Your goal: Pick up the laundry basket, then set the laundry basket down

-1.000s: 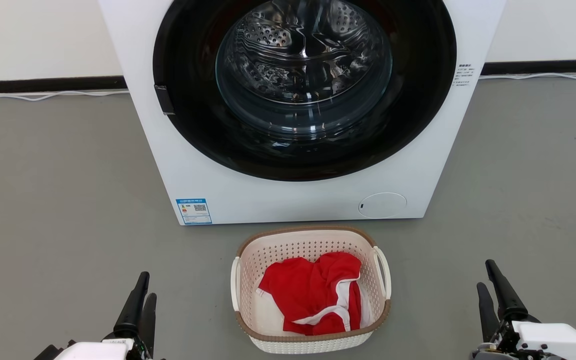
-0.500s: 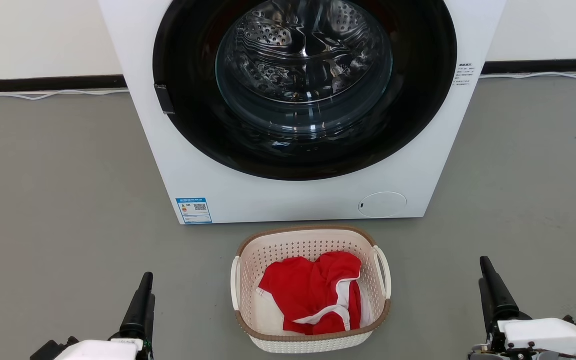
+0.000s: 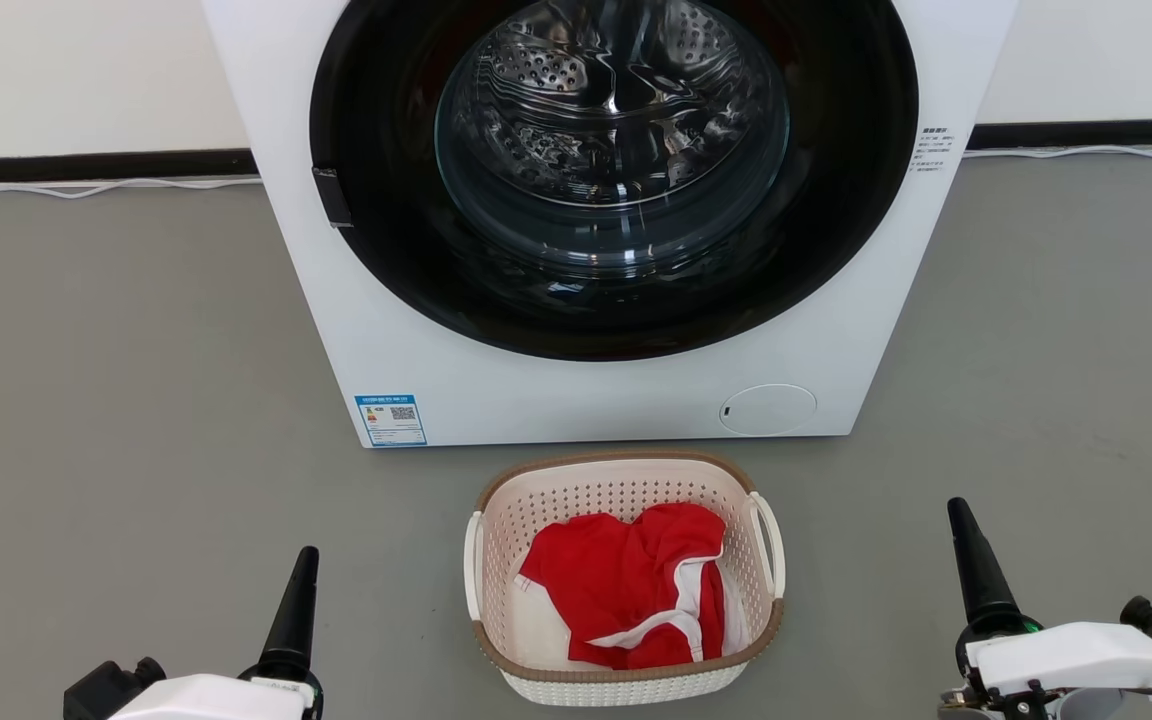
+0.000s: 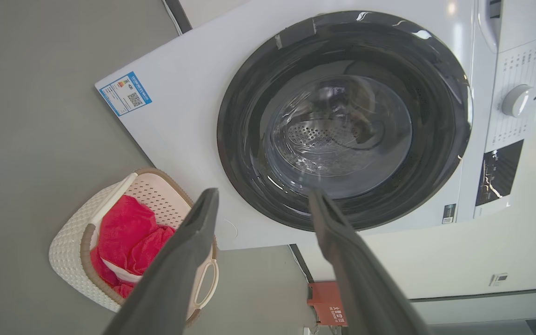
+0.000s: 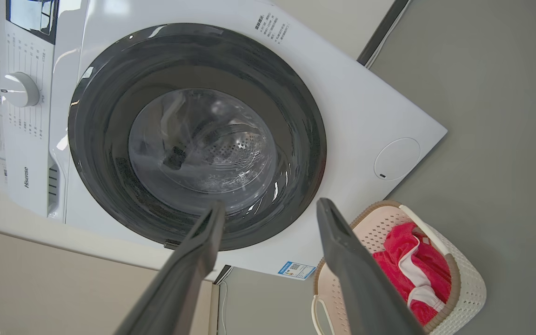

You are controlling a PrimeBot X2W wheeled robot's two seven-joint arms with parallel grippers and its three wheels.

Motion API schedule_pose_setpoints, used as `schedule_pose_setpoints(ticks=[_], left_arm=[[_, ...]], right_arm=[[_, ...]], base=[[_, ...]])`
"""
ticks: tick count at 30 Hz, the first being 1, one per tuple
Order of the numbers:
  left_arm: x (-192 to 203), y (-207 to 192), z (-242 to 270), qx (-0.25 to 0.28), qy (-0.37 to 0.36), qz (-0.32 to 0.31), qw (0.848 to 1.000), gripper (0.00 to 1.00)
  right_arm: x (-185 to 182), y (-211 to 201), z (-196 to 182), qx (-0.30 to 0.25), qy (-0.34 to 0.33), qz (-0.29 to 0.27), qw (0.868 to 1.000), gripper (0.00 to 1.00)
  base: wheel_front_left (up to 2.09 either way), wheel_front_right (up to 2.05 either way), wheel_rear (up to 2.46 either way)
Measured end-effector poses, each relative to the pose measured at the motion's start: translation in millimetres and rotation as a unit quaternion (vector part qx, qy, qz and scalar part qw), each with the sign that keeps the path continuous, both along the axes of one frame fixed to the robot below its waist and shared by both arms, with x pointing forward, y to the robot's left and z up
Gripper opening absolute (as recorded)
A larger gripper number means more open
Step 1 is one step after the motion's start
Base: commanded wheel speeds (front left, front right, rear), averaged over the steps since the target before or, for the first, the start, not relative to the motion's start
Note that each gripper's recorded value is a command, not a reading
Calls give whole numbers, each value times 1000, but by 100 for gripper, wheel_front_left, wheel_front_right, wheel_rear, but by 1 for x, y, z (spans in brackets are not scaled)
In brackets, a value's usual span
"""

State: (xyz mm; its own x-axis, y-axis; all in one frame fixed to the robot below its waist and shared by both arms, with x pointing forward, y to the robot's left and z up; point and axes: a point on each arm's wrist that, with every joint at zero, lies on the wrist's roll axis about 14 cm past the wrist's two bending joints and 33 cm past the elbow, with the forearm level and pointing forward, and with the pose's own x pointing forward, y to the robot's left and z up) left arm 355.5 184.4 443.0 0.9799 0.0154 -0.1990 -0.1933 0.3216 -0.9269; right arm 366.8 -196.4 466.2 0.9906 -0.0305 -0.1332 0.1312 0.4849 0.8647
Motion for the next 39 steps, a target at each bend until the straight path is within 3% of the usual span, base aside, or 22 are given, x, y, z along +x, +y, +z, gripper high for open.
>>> schedule_pose_setpoints(ticks=[19,39], left_arm=[[-1,-2,2,139,-6,-27,990,100],[0,-6,2,261,-13,-56,964,100]], right_arm=[[2,7,6,-147,-11,28,989,100],[1,6,0,-290,-7,49,956,100]], base=[[0,0,0],[0,0,0]])
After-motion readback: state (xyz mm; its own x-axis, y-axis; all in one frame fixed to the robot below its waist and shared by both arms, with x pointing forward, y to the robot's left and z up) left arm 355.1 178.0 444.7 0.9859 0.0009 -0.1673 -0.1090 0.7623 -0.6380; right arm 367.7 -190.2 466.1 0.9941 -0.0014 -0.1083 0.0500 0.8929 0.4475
